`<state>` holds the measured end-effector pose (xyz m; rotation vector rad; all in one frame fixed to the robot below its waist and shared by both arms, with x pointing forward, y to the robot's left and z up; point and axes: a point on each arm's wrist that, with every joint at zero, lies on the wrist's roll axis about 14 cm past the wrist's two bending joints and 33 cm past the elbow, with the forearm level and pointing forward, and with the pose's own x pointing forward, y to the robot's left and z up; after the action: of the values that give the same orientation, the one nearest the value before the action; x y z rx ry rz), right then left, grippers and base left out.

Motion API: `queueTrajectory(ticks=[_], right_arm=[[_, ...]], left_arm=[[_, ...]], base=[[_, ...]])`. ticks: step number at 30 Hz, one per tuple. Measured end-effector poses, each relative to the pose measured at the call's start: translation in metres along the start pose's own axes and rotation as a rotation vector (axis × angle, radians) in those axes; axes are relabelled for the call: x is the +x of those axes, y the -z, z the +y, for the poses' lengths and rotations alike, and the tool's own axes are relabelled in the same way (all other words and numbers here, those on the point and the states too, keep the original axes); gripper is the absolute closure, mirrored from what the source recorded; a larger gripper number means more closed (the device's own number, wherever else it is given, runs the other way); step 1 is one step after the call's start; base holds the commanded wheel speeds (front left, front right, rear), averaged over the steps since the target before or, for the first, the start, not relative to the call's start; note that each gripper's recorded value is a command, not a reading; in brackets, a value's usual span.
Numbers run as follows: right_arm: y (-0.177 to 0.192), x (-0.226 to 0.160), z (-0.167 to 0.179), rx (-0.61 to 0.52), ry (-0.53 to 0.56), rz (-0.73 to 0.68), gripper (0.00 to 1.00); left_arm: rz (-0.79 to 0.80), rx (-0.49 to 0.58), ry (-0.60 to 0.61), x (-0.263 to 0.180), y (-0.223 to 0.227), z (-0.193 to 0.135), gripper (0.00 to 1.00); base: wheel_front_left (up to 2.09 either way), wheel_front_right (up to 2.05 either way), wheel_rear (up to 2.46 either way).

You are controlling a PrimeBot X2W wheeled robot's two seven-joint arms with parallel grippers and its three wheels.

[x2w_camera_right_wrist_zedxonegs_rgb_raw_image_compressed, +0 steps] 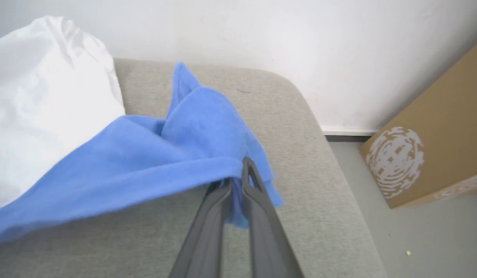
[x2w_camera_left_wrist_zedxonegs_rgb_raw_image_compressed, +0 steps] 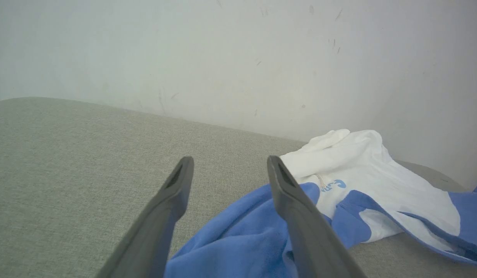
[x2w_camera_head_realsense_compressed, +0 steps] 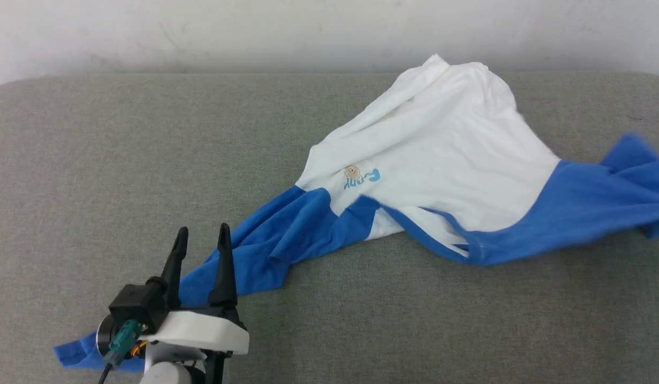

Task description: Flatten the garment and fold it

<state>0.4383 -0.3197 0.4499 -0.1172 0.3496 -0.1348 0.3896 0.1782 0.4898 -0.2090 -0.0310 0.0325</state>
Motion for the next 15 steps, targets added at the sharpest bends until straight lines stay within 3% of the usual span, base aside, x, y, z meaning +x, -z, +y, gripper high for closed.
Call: queueTrajectory(ticks=[5, 6, 7, 10, 15], right_arm=[[0.038, -0.015, -0.027, 0.047, 0.108, 0.056, 1.0], [0.053, -0.019, -0.025, 0.058, 0.112, 0.09, 0.63], [0.064, -0.022, -0.023, 0.07, 0.114, 0.115, 0.03], [0.085, -0.028, -0.015, 0.112, 0.12, 0.146, 0.0], [0.078, -0.032, -0.014, 0.144, 0.136, 0.062, 0.0]], left_arm=[[0.0, -0.001, 0.003, 0.001, 0.0, -0.001, 0.0], [0.0, -0.002, 0.004, 0.001, 0.0, -0.001, 0.0], [0.001, -0.002, 0.004, 0.001, 0.001, -0.002, 0.0], [0.002, -0.003, 0.004, 0.001, 0.001, -0.002, 0.0], [-0.004, 0.0, 0.007, 0.0, -0.001, -0.003, 0.0]], base=[[0.0, 0.0, 0.0], [0.0, 0.0, 0.0], [0.0, 0.0, 0.0], [0.0, 0.0, 0.0], [0.0, 0.0, 0.0]])
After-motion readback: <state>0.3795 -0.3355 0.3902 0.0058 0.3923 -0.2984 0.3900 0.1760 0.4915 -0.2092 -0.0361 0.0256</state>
